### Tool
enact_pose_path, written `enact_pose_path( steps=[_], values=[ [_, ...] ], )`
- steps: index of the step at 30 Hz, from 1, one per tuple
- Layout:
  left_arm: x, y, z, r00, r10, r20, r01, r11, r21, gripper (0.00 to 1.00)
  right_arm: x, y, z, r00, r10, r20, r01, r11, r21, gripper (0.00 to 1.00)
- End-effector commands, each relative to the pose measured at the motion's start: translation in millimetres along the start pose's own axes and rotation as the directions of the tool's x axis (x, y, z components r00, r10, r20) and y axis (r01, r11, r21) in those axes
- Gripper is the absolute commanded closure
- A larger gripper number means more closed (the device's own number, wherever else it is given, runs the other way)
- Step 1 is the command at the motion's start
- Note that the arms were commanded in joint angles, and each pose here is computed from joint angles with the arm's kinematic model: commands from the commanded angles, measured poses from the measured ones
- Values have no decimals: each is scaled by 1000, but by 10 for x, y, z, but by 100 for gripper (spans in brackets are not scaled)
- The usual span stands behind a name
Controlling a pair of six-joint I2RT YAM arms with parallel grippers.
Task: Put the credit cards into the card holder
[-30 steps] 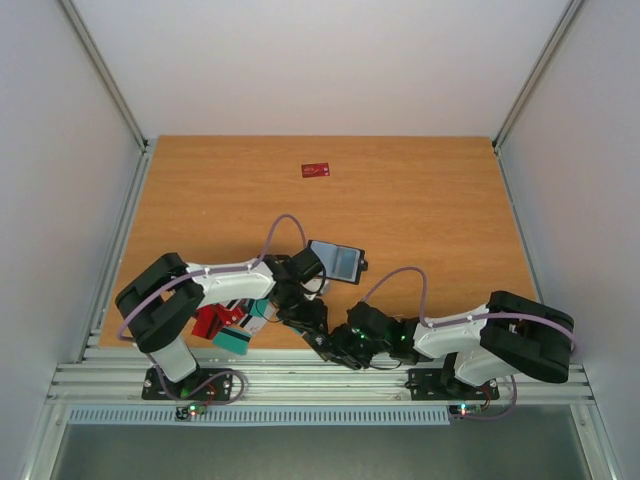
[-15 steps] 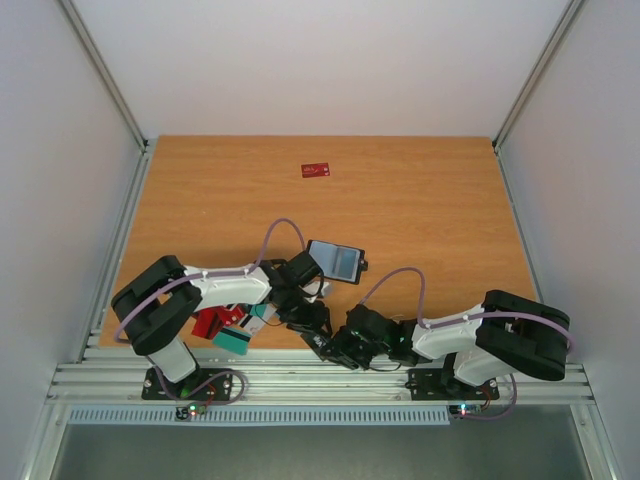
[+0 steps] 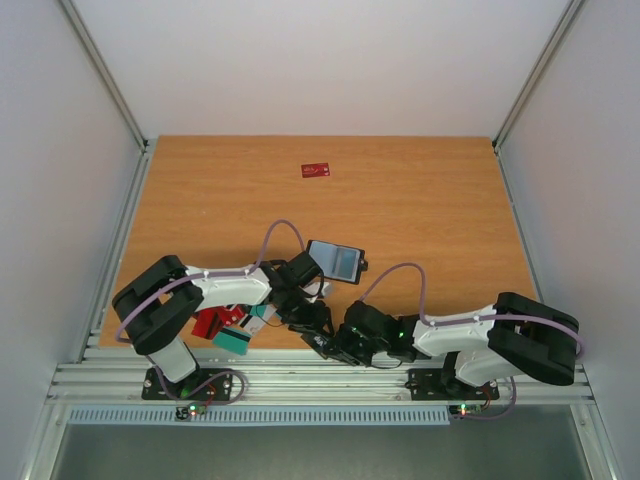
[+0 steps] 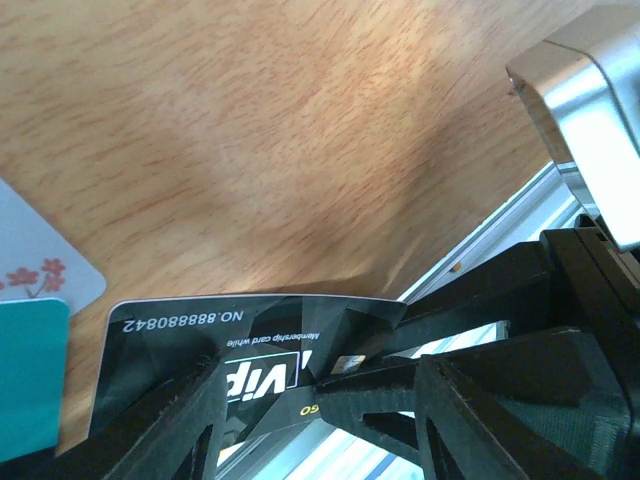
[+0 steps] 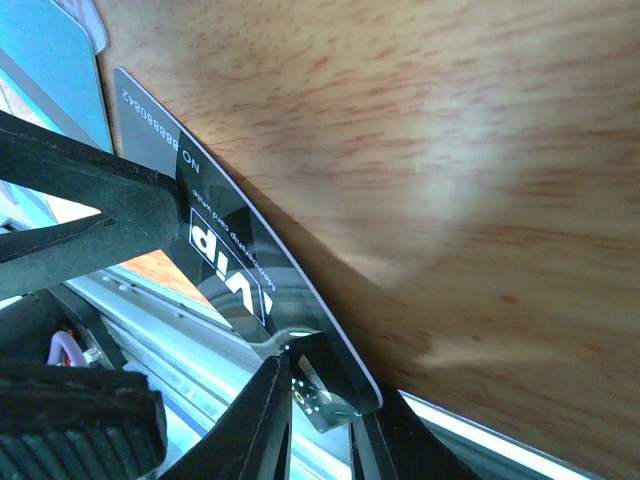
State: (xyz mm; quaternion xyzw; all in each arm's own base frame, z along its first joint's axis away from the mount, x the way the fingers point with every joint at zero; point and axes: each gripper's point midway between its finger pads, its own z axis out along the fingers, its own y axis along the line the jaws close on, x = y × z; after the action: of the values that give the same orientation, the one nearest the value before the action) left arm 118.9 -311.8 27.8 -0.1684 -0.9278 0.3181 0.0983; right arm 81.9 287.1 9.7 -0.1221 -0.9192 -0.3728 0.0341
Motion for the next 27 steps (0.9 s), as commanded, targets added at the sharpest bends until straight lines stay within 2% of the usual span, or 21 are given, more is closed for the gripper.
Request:
enact_pose_path(
  steps=[1, 7, 13, 18, 27],
  values=[
    [190, 301, 183, 995, -80, -56, 75, 994, -82, 46, -190, 186, -37, 995, -57, 87, 58, 998, -8, 84],
    [152, 231, 145, 996, -81, -44, 78, 995, -70, 46, -203, 250, -76, 993, -61, 96, 63, 998, -13, 88],
    [62, 39, -3, 997, -73, -13, 73, 996, -47, 47, -198, 326, -124, 992, -92, 89, 92, 996, 10, 97],
    [-121, -253, -296, 997, -49, 52, 51, 998, -38, 46, -229, 276, -226, 991, -100, 90, 95, 994, 51, 99],
    [-603, -647, -1050, 970, -47, 238, 55, 998, -25, 46, -424, 415, -777, 982, -121, 142, 121, 993, 9, 99]
  ],
)
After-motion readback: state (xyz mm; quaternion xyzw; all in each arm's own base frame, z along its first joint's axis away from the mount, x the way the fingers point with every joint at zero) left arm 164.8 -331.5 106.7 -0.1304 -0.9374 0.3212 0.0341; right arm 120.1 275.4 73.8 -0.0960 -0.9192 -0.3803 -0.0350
